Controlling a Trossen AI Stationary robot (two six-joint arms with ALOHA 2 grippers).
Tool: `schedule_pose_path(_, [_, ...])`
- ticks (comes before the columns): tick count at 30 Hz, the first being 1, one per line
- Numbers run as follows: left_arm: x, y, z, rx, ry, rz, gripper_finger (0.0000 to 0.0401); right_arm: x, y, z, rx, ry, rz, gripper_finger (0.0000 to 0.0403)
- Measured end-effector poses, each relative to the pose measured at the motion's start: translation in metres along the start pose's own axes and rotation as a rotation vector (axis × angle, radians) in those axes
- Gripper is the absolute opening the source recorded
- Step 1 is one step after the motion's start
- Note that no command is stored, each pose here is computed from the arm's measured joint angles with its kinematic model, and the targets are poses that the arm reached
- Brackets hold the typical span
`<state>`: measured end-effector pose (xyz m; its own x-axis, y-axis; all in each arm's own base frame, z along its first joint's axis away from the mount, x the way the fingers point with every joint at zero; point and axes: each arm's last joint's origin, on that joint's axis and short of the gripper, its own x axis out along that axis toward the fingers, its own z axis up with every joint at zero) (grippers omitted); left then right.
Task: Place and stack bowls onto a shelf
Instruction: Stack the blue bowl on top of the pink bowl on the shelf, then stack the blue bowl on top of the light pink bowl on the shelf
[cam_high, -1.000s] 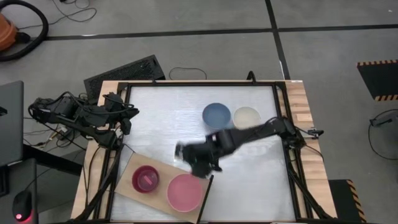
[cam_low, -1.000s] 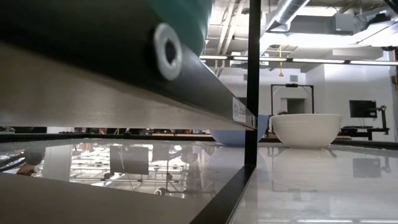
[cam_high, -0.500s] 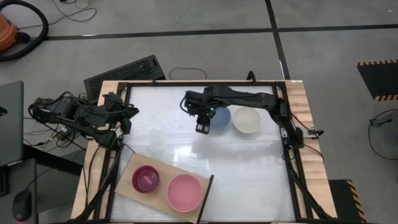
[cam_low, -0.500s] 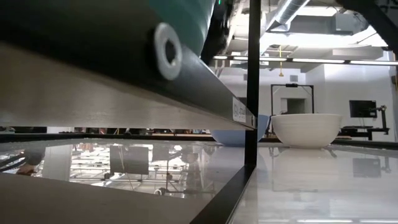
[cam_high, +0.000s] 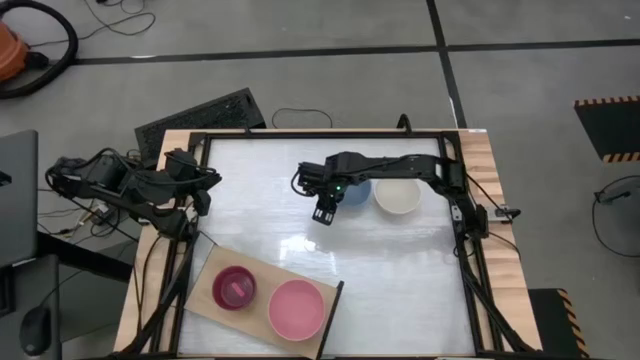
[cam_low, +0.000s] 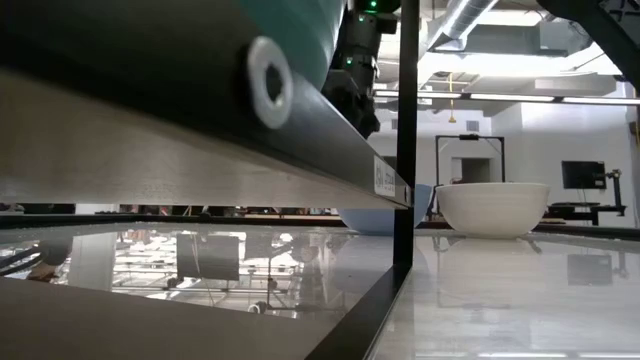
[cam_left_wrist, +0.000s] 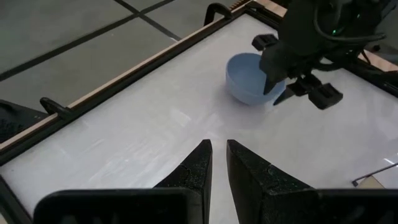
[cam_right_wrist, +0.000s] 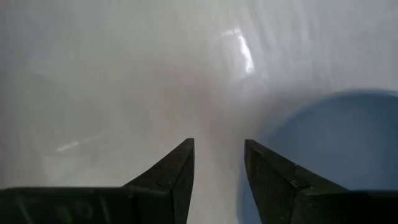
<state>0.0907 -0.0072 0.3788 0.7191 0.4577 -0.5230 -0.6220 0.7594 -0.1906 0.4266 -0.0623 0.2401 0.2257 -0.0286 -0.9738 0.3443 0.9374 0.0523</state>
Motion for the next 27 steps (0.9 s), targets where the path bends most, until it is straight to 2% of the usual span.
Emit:
schedule_pose_path(11, [0.0, 0.0, 0.0, 0.004, 0.004, 0.003, 0.0034, 0.035, -0.015, -0.01, 0.052, 0.025, -0.014, 0.0161])
schedule_pose_path(15, [0.0, 0.001, -0.001, 0.006, 0.006, 0.005, 0.0034, 0.037, -0.015, -0.012, 0.051, 0.036, -0.017, 0.0118])
schedule_pose_path(19, [0.0, 0.001, -0.001, 0.006, 0.005, 0.005, 0.0034, 0.037, -0.013, -0.011, 0.046, 0.029, -0.013, 0.003])
schedule_pose_path(20, [0.0, 0.001, -0.001, 0.006, 0.006, 0.005, 0.0034, 0.035, -0.012, -0.011, 0.037, 0.027, -0.012, 0.002])
schedule_pose_path(27, [0.0, 0.001, -0.001, 0.009, 0.008, 0.008, 0.0034, -0.004, 0.006, -0.004, -0.016, 0.009, -0.004, 0.003])
